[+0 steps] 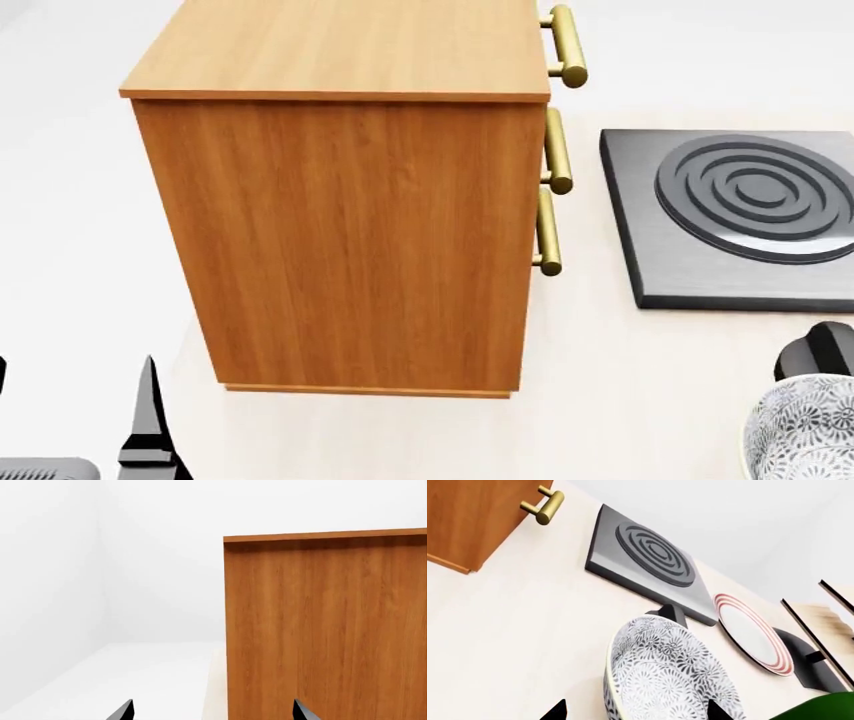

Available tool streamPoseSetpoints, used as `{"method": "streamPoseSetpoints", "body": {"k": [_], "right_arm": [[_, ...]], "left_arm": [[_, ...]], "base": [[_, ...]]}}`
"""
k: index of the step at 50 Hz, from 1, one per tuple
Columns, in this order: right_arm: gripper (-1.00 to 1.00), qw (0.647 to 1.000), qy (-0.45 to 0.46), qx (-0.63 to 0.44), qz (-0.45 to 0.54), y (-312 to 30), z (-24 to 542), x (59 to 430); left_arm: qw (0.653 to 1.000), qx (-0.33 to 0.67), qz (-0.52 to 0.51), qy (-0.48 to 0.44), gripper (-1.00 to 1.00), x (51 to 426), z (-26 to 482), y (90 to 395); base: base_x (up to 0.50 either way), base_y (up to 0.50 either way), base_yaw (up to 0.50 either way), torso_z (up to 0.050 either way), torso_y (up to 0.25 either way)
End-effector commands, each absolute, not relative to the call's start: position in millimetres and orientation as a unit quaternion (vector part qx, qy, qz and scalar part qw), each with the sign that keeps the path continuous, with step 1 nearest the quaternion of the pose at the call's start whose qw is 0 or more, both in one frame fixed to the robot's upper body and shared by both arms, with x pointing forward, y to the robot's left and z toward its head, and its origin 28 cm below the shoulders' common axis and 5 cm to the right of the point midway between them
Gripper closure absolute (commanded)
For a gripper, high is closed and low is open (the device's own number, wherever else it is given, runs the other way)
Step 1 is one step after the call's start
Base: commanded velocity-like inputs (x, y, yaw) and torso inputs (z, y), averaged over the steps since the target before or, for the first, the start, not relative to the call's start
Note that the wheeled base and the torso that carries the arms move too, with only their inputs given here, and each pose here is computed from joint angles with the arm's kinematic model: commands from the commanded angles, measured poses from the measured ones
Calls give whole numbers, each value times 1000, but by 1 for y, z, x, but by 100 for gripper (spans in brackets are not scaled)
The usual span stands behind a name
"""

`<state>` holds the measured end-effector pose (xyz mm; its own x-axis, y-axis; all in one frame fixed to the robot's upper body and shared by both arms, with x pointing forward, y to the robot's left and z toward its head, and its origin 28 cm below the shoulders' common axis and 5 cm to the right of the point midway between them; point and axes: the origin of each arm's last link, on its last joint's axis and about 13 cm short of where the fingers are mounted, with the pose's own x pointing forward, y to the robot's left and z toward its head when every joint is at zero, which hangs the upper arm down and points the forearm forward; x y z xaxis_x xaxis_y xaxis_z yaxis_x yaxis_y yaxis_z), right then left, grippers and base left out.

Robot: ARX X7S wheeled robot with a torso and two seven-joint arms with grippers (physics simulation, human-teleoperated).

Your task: Put the bowl on the top of the cabinet.

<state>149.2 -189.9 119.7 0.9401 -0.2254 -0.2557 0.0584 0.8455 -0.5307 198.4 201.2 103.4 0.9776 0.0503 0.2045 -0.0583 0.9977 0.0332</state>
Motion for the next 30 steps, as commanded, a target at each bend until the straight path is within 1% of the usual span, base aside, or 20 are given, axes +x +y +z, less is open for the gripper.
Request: {"method": "streamPoseSetpoints", "body": {"k": [1, 30], "right_arm": [[-100, 948, 159, -266, -76, -191, 116, 153], [-100, 946, 168, -266, -81, -193, 106, 162]], "left_arm": [[994, 19, 27, -103, -100, 198, 104, 201], [994, 19, 27, -103, -100, 199, 103, 201]], "base": [[0, 0, 0, 0, 0], [0, 0, 0, 0, 0]]}}
